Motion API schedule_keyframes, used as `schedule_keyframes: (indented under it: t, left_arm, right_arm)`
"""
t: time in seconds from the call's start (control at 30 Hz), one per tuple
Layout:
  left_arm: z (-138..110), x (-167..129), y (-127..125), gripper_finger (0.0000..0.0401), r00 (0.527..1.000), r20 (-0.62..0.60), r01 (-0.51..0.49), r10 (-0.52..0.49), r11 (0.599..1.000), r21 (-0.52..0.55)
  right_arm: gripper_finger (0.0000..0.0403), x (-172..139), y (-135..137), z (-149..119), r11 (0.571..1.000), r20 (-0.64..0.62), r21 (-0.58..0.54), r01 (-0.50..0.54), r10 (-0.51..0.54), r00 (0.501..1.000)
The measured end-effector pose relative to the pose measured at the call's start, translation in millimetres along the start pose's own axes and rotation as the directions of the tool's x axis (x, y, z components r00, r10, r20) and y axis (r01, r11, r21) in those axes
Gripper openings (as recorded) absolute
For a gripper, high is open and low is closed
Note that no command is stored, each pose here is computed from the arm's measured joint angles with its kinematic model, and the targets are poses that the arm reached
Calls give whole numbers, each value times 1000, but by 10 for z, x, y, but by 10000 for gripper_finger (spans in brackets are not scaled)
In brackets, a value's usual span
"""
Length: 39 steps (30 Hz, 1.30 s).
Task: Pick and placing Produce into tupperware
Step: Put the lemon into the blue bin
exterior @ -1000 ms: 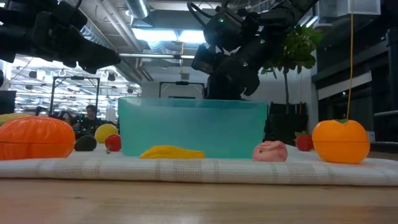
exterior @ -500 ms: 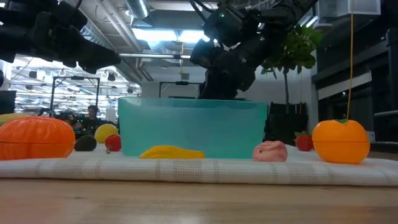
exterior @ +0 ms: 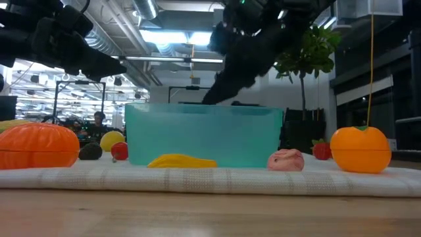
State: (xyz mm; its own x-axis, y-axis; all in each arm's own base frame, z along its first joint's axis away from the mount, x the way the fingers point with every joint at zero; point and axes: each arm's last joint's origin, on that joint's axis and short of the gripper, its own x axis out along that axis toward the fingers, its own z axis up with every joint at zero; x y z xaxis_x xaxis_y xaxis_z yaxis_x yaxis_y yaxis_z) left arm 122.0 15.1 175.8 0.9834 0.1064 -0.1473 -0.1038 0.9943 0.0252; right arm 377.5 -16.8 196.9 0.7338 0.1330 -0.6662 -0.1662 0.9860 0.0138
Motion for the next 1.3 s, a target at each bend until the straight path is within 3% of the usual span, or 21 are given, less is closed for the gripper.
schedule_keyframes:
  t: [0.2, 0.43, 0.73, 1.0, 1.3]
  left_arm:
    - [-1, 0, 0, 179, 1000, -1, 0, 0, 998, -59]
    - [-1, 0, 0, 179, 1000, -1, 0, 0, 997, -71]
    - [-1, 0, 5, 179, 1000, -1, -12, 12, 997, -71]
    - [0, 0, 5, 179, 1000, 0, -12, 12, 997, -71]
    - [0, 0, 5, 179, 1000, -1, -12, 12, 997, -71]
  right_arm:
    - [249, -68, 26, -53, 999, 98, -36, 0, 3, 995]
    - [249, -390, 104, -288, 999, 242, -40, 15, -5, 970]
    - [249, -966, 176, -565, 995, 464, -55, 84, -49, 884]
    - [249, -1200, 179, -989, 990, 536, -27, 139, -103, 838]
    - [249, -1211, 133, -1292, 986, 502, 39, 163, -160, 850]
